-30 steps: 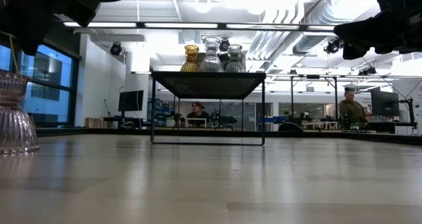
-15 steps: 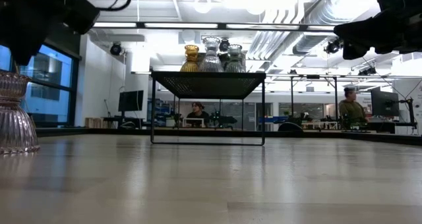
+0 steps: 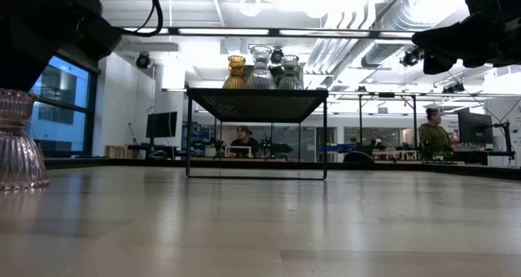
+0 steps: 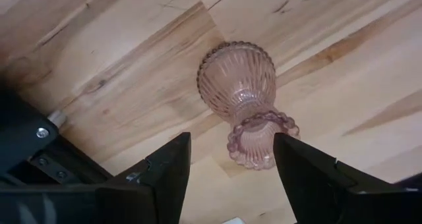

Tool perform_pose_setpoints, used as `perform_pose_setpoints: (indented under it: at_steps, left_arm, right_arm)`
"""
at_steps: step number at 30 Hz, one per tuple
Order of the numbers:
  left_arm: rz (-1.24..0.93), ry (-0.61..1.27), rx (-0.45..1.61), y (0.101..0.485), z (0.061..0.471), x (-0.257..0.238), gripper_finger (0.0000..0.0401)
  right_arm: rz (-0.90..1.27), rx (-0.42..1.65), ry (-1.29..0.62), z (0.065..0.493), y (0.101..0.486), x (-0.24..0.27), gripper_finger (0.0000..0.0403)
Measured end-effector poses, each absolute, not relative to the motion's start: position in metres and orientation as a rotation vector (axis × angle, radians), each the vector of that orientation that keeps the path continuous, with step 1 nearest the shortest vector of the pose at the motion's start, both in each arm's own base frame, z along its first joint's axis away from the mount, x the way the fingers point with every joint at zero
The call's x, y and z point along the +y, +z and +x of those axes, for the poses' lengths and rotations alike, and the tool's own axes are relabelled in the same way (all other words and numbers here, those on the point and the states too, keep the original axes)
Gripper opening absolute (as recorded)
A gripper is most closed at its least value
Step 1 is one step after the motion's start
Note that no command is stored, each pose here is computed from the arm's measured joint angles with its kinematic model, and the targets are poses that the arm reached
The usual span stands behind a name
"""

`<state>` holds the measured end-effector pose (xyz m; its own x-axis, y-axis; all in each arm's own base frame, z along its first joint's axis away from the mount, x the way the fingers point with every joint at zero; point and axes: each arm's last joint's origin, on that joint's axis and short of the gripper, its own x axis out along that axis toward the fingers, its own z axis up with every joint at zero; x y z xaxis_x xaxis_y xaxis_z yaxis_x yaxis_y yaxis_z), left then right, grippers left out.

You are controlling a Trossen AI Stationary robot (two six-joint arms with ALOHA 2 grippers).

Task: Pick & Place candle stick holders
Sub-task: Put the pink candle holder on the black shelf

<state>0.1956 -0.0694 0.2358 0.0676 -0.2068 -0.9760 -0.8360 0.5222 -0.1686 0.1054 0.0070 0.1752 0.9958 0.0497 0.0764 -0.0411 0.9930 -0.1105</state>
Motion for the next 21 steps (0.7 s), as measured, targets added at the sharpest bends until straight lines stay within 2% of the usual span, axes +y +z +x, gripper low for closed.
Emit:
perform_pose_setpoints:
  at_steps: [21]
  left_arm:
    - [-0.925, 0.655, 1.497, 0.225, 0.193, -0.078, 0.0211]
  right_arm:
    - [-0.109, -0.079, 0.045, 0.105, 0.175, 0.007, 0.0000]
